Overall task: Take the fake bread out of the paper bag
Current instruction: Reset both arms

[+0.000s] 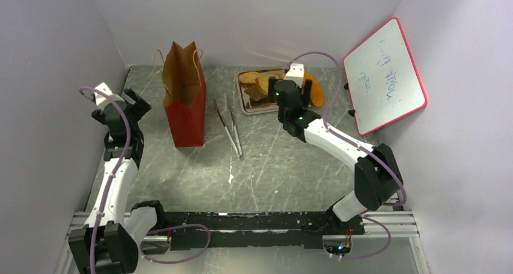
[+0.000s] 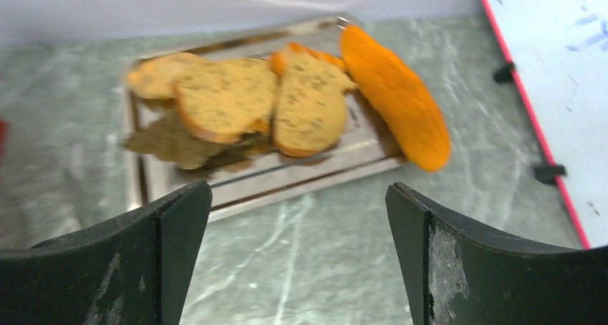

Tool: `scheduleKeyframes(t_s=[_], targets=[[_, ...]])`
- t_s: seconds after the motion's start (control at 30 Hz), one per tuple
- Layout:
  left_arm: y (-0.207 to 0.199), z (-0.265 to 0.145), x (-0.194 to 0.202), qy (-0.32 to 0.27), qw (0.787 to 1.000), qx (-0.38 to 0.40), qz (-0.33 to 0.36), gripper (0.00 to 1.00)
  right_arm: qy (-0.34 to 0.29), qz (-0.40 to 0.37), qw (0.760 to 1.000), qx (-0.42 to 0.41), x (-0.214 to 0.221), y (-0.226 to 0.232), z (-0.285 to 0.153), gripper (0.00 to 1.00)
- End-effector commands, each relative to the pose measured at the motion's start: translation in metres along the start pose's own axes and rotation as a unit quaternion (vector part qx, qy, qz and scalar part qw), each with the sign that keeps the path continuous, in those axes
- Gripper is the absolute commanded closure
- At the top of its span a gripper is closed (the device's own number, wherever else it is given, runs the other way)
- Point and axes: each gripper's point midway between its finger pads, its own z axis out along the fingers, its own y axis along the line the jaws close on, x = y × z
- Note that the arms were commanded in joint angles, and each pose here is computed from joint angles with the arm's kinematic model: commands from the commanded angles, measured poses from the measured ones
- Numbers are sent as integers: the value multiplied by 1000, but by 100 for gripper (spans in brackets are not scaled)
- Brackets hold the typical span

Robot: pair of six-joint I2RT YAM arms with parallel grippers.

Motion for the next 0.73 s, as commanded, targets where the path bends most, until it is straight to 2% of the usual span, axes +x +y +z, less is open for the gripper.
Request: scheduleKeyframes(t_s=[0.0, 0.13, 0.43, 0.57, 0.7], targets=[[15, 3, -14, -79, 994, -8, 71, 8, -3, 43, 998, 40, 12, -36, 16, 0], [27, 4, 1, -89, 991, -15, 101, 9, 5, 53, 996, 70, 32, -58, 22, 0], [41, -2, 32, -98, 991, -7, 90, 10, 52, 49, 976, 206, 71, -92, 24, 0], [44, -1, 35, -96, 991, -12, 92, 10, 42, 64, 968, 239, 76, -108, 12, 0], [45, -3, 37, -102, 990, -13, 92, 10, 17, 79, 968, 236, 74, -119, 0, 0]])
